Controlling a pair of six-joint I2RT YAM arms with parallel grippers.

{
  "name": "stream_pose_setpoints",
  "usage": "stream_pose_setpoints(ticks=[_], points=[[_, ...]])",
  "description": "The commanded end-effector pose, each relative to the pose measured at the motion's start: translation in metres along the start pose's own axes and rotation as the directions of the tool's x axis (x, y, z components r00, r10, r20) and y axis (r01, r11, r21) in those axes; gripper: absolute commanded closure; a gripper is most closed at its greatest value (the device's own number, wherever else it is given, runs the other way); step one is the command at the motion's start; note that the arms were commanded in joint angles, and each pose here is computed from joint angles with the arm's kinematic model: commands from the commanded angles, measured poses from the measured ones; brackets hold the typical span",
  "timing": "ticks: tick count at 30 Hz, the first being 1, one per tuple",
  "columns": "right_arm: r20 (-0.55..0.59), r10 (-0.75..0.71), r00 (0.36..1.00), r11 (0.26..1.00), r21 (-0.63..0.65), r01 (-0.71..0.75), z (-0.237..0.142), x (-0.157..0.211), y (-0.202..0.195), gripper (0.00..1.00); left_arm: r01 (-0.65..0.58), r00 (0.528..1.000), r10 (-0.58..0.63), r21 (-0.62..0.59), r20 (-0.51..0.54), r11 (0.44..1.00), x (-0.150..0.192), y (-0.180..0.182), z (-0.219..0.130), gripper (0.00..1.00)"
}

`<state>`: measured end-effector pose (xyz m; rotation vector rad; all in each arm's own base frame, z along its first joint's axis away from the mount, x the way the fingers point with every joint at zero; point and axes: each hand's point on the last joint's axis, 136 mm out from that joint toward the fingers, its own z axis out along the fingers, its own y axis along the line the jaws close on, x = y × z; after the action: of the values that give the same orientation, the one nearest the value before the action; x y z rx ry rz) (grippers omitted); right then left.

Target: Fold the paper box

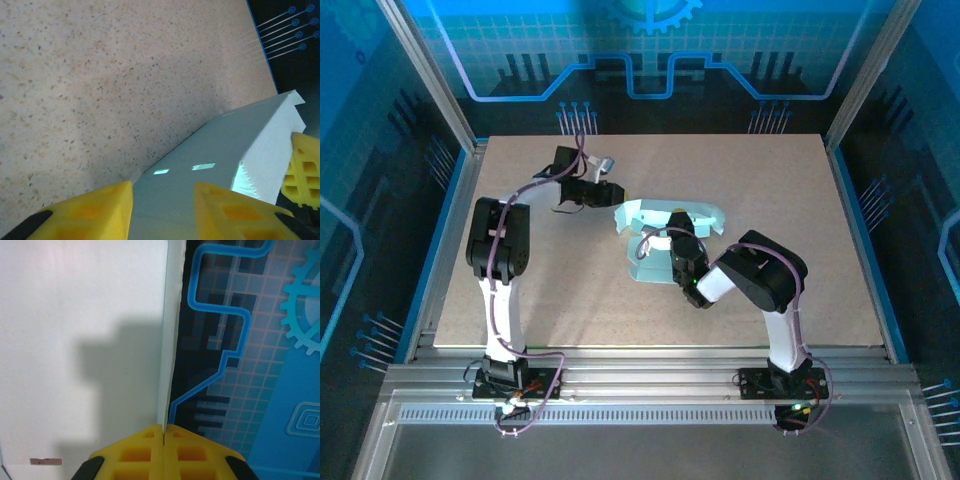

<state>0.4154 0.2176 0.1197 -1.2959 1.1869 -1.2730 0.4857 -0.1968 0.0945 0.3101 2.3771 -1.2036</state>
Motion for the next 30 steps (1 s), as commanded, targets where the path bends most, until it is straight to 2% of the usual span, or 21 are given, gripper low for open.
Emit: stream_pose_setpoints(ticks=[1,4,10,15,21,24,30], points=[[0.008,0.021,1.000,0.999,0.026,-0.022,-0.004,-0.001,-0.007,1.00,0.024,0.995,-0.020,-0.040,0.096,0.999,-0.021,0.003,-0.019,0.55],[0.010,0.025,1.000,0.999,0.025,-0.025,-0.005,-0.001,-0.007,1.00,0.052,0.990,-0.041,-0.080,0.137,0.995,-0.031,0.018,-0.031,0.54],[0.011,0.032,0.999,0.999,0.026,-0.032,-0.004,-0.001,-0.008,1.00,0.091,0.996,-0.089,-0.111,0.022,0.990,-0.011,0.030,-0.016,0.61],[0.006,0.031,1.000,0.999,0.025,-0.031,-0.004,0.000,-0.007,1.00,0.036,0.997,-0.043,-0.108,-0.064,0.993,0.005,0.018,-0.003,0.67],[0.004,0.034,0.999,0.999,0.029,-0.034,-0.004,0.000,-0.010,1.00,0.043,0.991,-0.055,-0.108,-0.119,0.993,0.017,0.013,0.002,0.77],[0.004,0.035,0.999,0.999,0.028,-0.035,-0.004,0.000,-0.009,1.00,0.045,0.991,-0.055,-0.086,-0.120,0.995,0.018,0.008,0.002,0.81],[-0.002,0.038,0.999,0.999,0.026,-0.038,-0.004,0.001,-0.008,1.00,-0.003,0.995,0.001,-0.016,-0.102,1.000,0.020,-0.011,-0.003,0.80]])
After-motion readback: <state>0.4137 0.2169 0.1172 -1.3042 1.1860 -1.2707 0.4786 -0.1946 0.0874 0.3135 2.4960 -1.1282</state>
